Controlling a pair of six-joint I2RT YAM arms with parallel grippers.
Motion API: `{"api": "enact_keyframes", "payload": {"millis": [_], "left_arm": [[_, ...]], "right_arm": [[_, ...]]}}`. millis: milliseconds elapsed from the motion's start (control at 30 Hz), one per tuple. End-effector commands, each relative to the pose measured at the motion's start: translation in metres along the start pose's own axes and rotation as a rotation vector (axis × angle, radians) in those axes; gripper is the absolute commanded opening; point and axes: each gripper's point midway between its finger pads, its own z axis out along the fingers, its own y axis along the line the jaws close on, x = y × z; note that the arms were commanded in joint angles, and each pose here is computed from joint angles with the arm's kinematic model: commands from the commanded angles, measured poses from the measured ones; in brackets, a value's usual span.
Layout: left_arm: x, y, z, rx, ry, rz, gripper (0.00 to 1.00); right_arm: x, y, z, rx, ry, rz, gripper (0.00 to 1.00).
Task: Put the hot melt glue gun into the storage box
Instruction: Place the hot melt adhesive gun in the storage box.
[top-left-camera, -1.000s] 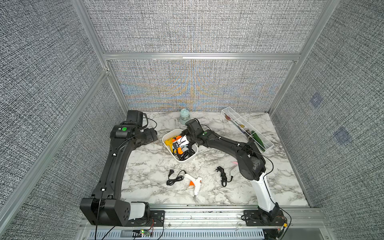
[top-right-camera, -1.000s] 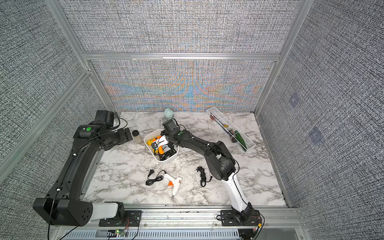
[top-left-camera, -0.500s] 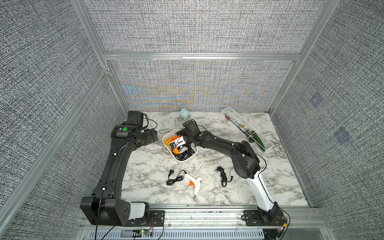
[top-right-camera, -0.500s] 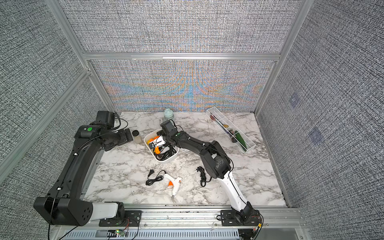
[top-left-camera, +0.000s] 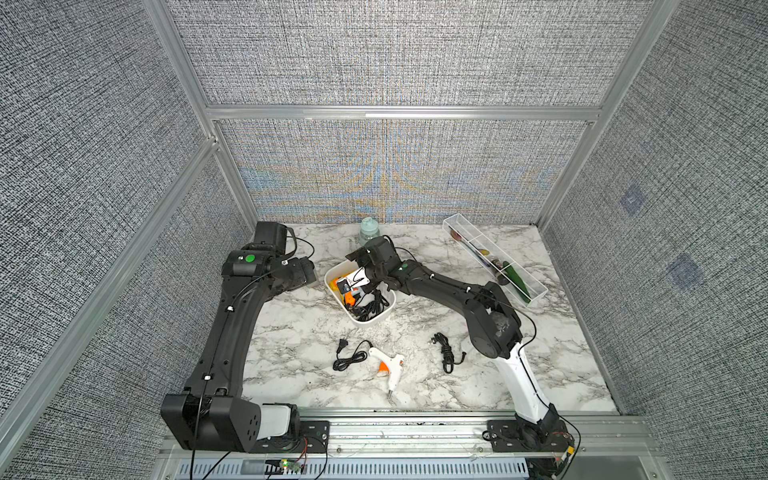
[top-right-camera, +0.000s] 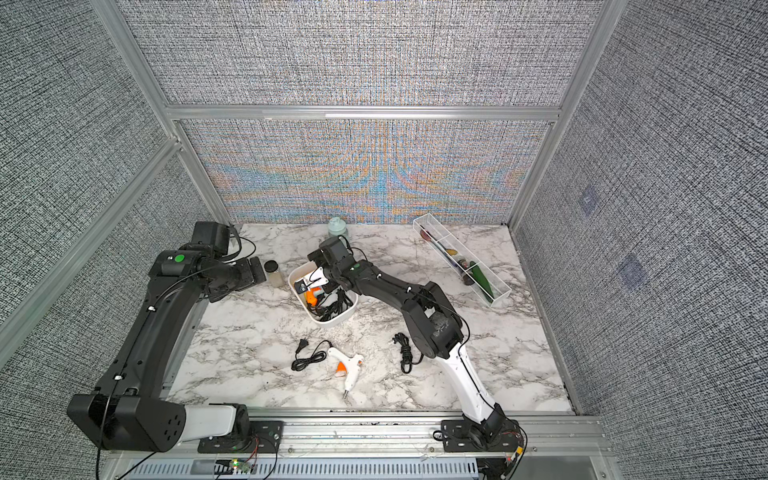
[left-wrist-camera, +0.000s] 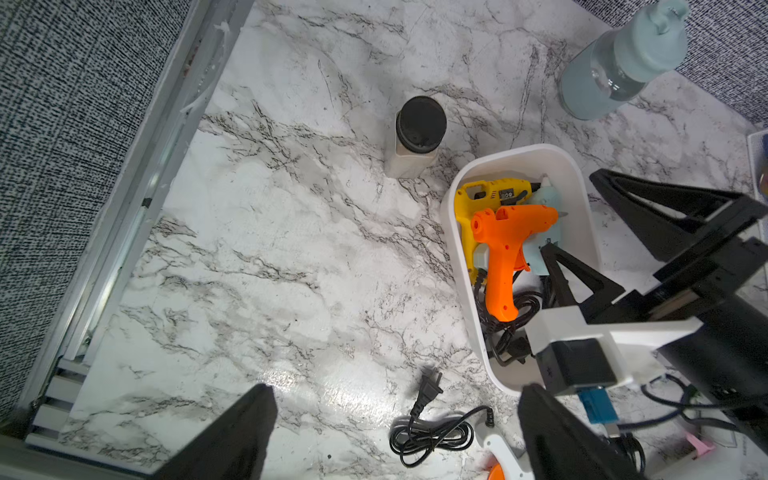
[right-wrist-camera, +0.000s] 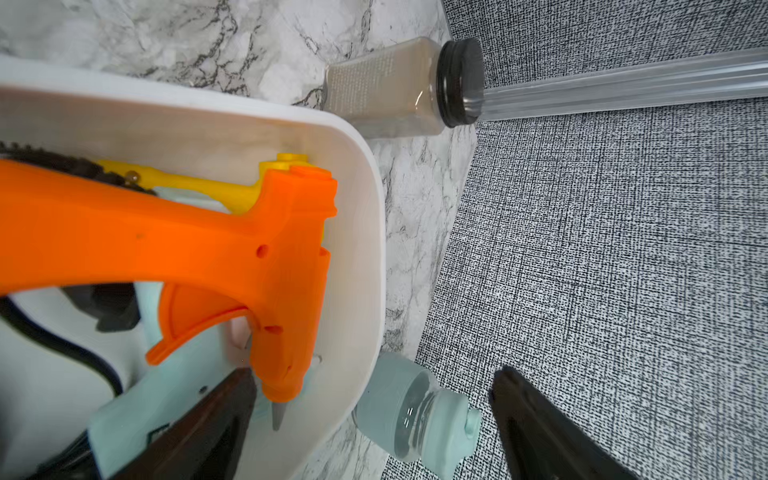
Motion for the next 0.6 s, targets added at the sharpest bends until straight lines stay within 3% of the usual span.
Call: {"api": "enact_keyframes", "payload": {"millis": [0,367,567], "left_arm": [[-0.001,0.000,-0.003,0.007,-0.008,-0.006,0.96],[0.000,0.001,-0.006,0.004,-0.010,-0.008,0.96],[0.001,0.000,-0.008,0.013,-0.006,-0.004,0.96]], "right_arm": [[-0.010,-0.004,0.002,0.020,-0.025,0.007,0.93],[-0.027,-0.004,0.012,0.050,-0.051,-0.001,0.94],[-0.025,-0.047,-0.002,0.196,-0.025,0.030,0.95]]}}
